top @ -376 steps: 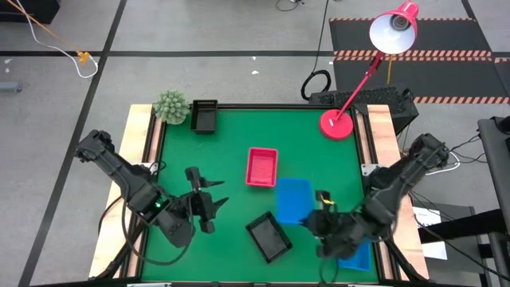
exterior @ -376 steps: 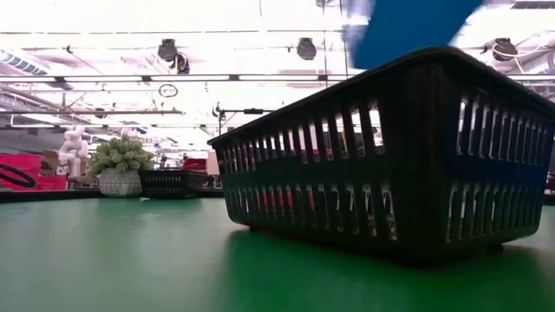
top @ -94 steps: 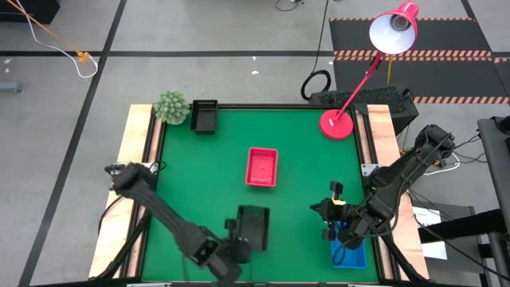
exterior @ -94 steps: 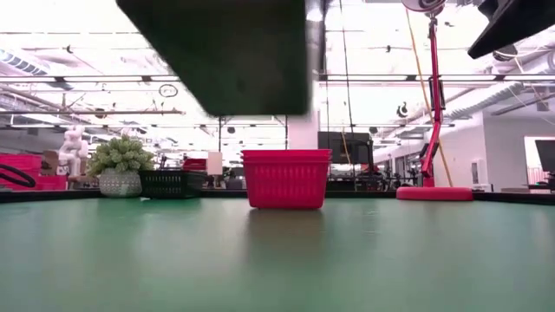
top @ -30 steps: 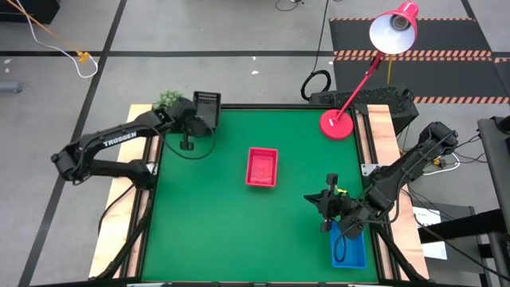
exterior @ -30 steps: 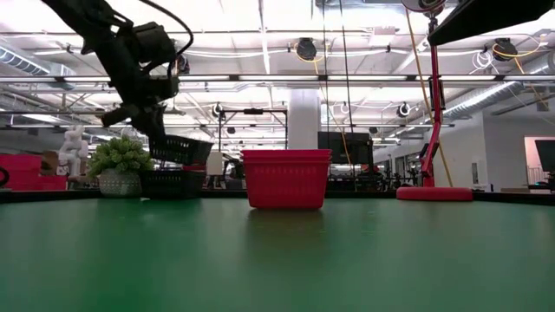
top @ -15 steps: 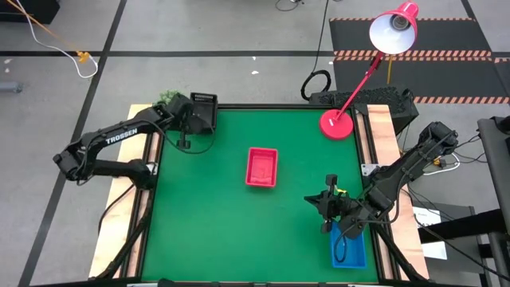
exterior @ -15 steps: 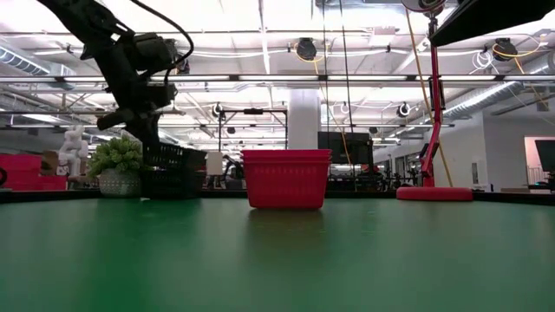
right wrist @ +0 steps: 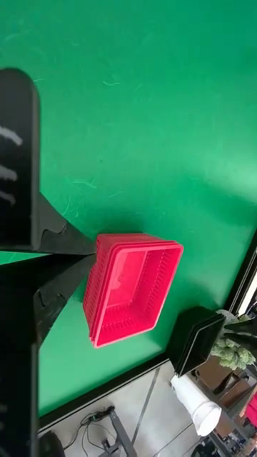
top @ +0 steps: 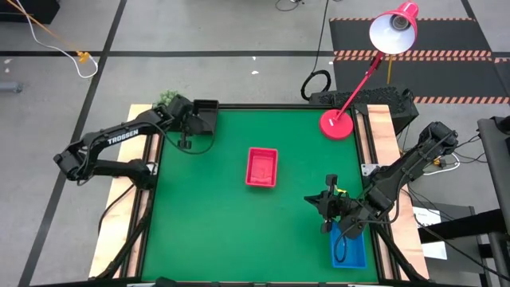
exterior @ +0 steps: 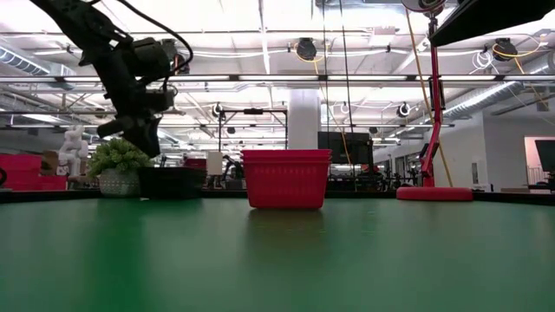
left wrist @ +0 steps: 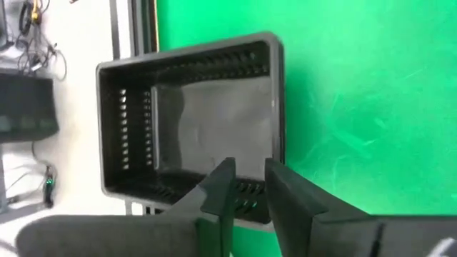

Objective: Stack baskets by color
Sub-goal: Return to Home Position

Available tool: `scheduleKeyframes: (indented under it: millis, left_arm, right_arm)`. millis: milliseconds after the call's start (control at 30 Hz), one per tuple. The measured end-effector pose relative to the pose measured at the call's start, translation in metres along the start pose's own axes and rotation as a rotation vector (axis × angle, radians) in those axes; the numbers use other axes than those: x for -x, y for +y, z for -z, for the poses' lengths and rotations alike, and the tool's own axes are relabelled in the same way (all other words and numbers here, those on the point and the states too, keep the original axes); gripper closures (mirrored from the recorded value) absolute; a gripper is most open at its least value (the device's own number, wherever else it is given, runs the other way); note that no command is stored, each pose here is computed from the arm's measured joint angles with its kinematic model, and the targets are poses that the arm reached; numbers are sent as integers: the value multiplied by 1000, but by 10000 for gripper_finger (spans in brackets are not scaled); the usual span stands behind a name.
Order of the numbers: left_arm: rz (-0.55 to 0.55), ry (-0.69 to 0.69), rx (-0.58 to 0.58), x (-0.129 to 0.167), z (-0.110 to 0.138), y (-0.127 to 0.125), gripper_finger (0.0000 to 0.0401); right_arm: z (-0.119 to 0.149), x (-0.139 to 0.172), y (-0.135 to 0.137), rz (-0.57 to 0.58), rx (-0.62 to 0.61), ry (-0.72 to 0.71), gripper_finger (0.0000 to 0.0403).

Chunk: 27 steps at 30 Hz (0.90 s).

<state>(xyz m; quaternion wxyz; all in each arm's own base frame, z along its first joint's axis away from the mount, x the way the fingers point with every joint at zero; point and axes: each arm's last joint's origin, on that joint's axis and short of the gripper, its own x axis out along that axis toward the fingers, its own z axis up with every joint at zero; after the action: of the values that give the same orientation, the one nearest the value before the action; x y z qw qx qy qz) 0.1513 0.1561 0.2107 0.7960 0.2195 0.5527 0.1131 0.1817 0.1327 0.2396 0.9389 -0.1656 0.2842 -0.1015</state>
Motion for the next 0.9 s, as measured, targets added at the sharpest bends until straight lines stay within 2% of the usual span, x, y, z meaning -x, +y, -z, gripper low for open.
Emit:
scheduleKeyframes:
  millis: [200, 300, 400, 533, 633, 767, 900]
  left_arm:
    - [-88, 53, 86, 3, -4, 0, 280]
    - [-146, -5, 178, 12, -12, -1, 264]
    - [-175, -95, 285, 26, -22, -6, 264]
    - [-159, -238, 447, 49, -36, -20, 291]
    - [-97, -339, 533, 62, -48, -36, 328]
    - [17, -446, 482, 76, -70, -66, 390]
    - [93, -576, 435, 91, -90, -93, 395]
  right_arm:
    - [0, 0, 0, 0, 2, 0, 403]
    - [-1, 1, -1, 0, 3, -5, 403]
    - [-3, 5, -5, -4, -4, -23, 403]
    - [-6, 14, -15, -12, -41, -56, 403]
    - [-9, 22, -24, -20, -60, -87, 403]
    - [-10, 31, -34, -28, -76, -129, 403]
    - [-5, 35, -42, -40, -110, -190, 403]
